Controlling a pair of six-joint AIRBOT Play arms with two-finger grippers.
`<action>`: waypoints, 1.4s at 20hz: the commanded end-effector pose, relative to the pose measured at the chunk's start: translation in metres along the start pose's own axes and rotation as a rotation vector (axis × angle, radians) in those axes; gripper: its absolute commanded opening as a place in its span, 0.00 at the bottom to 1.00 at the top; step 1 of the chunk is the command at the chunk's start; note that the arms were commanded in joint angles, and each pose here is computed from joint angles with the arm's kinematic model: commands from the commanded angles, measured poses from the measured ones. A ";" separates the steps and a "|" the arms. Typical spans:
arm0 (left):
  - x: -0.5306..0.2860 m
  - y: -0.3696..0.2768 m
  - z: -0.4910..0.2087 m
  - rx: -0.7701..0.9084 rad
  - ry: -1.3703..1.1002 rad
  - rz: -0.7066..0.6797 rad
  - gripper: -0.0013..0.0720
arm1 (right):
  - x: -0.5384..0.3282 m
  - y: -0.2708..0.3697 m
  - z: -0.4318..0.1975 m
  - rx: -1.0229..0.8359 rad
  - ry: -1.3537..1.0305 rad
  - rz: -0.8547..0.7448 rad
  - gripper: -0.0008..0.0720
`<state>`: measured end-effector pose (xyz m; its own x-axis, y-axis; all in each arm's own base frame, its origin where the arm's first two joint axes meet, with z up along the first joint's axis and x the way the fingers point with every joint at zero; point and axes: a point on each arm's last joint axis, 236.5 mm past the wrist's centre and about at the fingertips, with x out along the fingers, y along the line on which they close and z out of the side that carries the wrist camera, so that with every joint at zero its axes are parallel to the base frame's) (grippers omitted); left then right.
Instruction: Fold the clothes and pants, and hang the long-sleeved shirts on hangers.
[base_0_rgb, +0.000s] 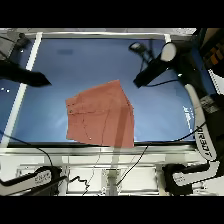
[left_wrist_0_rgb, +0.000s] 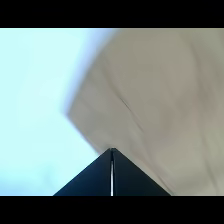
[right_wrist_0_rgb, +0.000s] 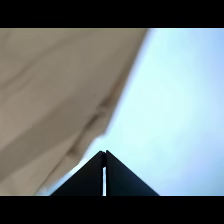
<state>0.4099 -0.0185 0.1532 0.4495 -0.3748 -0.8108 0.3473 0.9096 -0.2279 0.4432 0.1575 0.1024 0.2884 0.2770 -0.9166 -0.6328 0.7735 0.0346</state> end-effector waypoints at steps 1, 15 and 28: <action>-0.078 0.057 0.019 -0.008 -0.196 0.302 0.05 | -0.031 -0.073 -0.009 0.145 -0.099 -0.064 0.02; 0.180 0.063 -0.099 -0.597 -0.032 -0.221 0.89 | -0.022 -0.115 -0.009 0.403 -0.376 0.153 0.02; 0.247 0.045 -0.025 -0.512 -0.236 -0.079 0.05 | -0.024 -0.133 0.000 0.417 -0.433 0.089 0.02</action>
<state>0.4903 -0.0682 -0.0821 0.5532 -0.4886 -0.6747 -0.0498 0.7891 -0.6122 0.5182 0.0498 0.1198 0.5596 0.4969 -0.6632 -0.3635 0.8664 0.3424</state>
